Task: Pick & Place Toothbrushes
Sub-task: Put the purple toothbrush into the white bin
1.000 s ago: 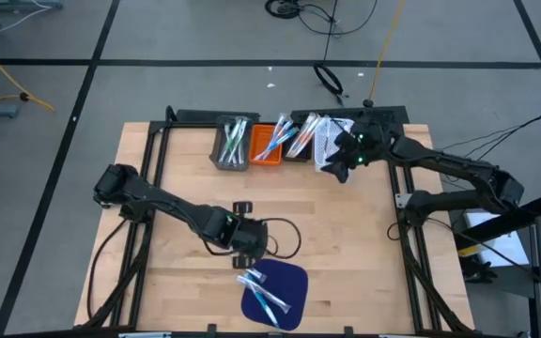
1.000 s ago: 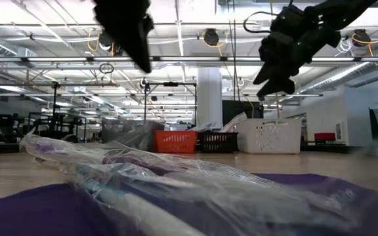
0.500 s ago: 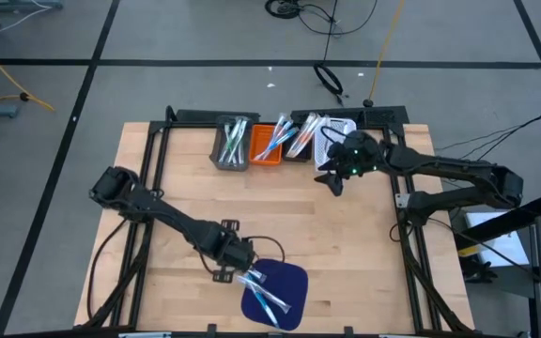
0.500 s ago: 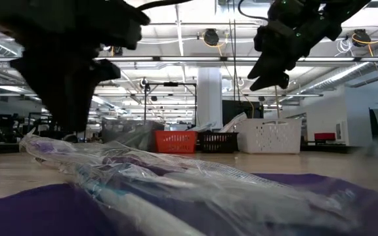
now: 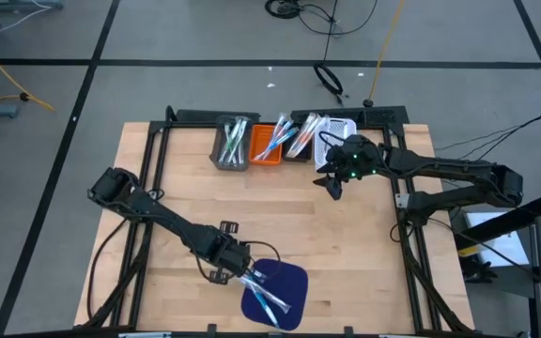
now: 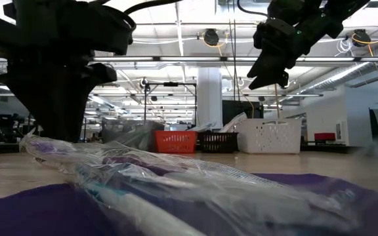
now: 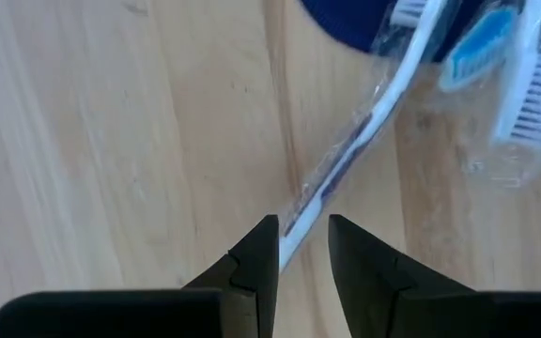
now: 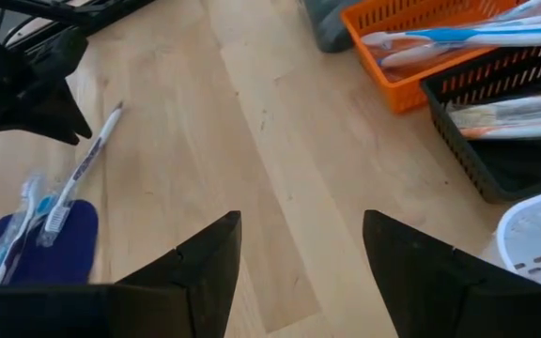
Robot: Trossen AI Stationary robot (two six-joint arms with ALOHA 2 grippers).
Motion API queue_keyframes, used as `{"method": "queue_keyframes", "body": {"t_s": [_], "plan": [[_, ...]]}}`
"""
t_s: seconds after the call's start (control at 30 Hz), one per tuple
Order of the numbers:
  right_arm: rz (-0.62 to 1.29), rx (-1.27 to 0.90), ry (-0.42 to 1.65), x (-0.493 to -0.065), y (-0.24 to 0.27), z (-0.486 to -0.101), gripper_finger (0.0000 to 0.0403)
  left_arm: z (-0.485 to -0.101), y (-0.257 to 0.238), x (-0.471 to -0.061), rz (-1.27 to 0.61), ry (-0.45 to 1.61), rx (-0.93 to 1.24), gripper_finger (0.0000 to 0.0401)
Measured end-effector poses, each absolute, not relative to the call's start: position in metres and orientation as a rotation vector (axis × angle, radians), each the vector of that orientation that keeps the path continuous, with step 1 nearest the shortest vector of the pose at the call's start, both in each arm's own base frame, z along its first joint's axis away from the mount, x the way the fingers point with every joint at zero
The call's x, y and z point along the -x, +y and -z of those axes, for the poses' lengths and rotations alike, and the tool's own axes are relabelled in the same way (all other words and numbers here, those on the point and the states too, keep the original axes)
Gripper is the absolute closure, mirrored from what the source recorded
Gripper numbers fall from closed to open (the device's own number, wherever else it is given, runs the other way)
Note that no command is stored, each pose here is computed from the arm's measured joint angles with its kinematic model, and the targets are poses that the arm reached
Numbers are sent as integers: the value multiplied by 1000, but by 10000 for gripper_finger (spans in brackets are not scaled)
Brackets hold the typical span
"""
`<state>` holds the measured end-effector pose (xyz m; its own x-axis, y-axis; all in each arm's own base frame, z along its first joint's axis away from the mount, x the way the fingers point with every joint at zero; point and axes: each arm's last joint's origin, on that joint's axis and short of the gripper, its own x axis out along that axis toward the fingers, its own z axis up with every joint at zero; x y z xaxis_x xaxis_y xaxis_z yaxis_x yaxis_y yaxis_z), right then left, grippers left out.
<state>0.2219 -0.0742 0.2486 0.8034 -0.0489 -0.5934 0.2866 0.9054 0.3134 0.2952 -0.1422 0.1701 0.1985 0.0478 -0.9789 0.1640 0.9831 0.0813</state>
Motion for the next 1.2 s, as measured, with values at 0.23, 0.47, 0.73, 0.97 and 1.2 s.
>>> {"method": "queue_keyframes", "body": {"t_s": [0.23, 0.47, 0.73, 0.97, 1.2], "plan": [[185, -405, 615, -222, -74, -249, 189, -160, -145, -302, 163, 1361, -218, 304], [183, -401, 598, -222, -74, -245, 191, -143, -142, -307, 174, 1416, -244, 304], [189, -427, 585, -219, -73, -226, 191, -142, -137, -309, 164, 1428, -197, 361], [190, -430, 596, -217, -72, -218, 191, -150, -131, -310, 50, 1393, -159, 383], [186, -427, 582, -216, -72, -214, 190, -181, -113, -311, -190, 1226, -142, 390]]}}
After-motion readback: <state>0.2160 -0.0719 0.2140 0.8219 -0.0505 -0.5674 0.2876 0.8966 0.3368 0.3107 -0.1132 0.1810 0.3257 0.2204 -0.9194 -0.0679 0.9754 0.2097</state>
